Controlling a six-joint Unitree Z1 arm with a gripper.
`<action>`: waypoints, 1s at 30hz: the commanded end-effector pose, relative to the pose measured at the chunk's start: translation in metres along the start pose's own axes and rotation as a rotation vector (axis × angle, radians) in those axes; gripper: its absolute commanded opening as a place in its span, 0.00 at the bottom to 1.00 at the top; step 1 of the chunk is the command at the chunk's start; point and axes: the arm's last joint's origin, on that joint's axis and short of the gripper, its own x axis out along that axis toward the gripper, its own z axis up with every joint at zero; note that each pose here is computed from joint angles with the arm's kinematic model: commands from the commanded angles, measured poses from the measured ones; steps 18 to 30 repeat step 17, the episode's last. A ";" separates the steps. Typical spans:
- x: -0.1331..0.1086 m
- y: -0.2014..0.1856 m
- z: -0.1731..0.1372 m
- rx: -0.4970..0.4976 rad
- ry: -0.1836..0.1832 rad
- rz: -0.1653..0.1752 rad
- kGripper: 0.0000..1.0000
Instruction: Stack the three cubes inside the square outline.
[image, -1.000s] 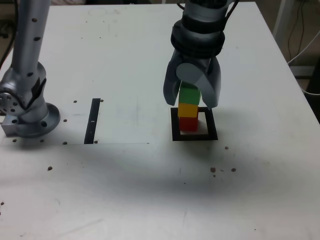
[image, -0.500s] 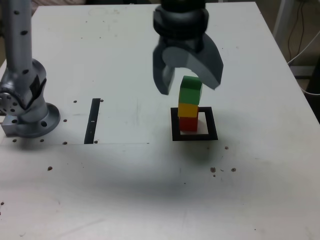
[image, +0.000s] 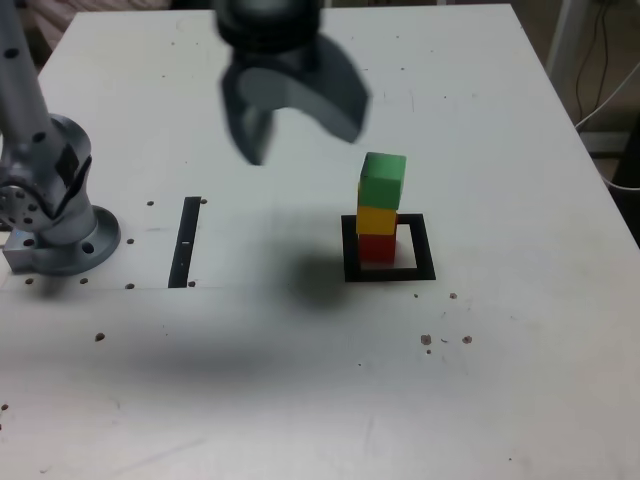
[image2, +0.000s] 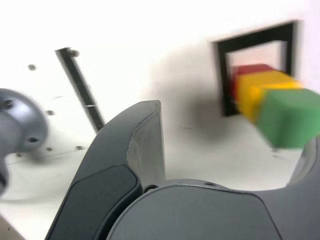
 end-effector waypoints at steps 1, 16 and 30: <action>0.012 -0.003 -0.018 -0.018 0.046 -0.018 0.99; 0.090 -0.019 -0.067 -0.044 0.246 0.010 0.99; 0.093 -0.019 -0.068 -0.043 0.249 0.015 0.99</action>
